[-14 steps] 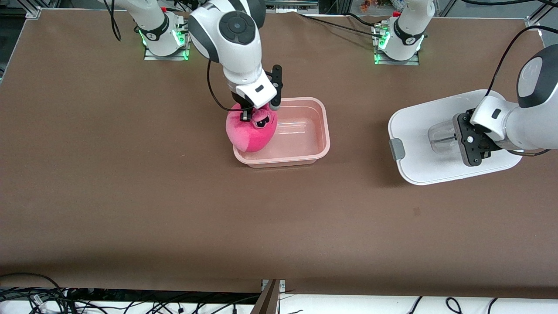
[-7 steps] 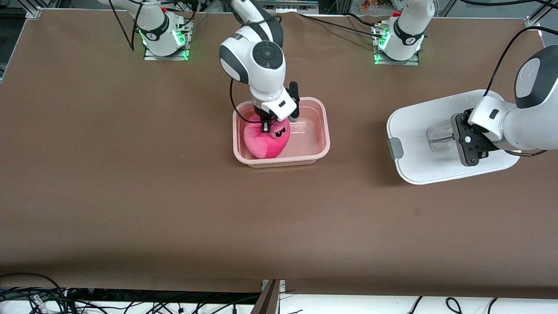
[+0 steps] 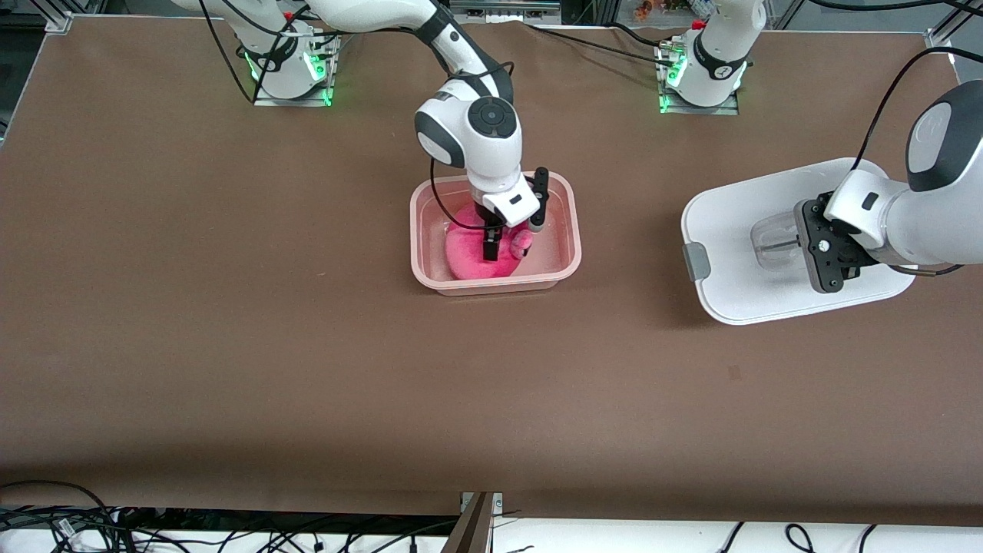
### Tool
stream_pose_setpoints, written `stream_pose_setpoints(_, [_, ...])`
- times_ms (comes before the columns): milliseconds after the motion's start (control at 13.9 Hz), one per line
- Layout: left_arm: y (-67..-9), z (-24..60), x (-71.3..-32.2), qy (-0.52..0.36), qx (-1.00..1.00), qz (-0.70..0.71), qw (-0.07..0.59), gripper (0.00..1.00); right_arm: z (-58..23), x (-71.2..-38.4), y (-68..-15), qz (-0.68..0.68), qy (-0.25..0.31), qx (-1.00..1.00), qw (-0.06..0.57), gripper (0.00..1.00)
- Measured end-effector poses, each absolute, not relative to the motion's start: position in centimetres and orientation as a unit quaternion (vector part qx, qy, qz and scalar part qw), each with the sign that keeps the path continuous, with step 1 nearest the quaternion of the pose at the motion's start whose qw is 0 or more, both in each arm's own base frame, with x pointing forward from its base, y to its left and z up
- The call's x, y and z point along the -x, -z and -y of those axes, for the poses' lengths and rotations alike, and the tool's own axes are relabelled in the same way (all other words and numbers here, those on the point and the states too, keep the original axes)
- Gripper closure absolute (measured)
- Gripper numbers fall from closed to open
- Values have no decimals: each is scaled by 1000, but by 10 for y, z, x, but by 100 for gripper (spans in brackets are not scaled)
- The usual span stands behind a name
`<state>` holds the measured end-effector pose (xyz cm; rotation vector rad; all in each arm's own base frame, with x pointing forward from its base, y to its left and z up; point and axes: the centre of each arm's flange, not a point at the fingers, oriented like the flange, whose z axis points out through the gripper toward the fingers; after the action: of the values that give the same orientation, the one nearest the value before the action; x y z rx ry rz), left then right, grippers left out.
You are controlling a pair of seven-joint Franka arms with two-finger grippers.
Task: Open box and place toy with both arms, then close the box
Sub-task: 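Carry the pink plush over the open box and lower it inside with the right gripper, then open the right gripper and withdraw it from the box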
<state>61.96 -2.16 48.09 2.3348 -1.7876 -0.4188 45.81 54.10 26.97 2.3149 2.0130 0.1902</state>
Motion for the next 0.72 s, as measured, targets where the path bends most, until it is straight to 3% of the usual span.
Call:
stream_pose_setpoints(72, [-480,23,-620,141,-782,601,86,93,-544,-458,-272,-644,-68,-761,32,0])
stream_pose_setpoints(359, [-470,34,-621,145,-775,608,93,93,-539,-476,-299,-588,-84,-804,17,0])
stream_pose_setpoints(719, [-467,57,-621,147,-762,623,95,93,-434,-548,-419,-490,-76,-868,8,0])
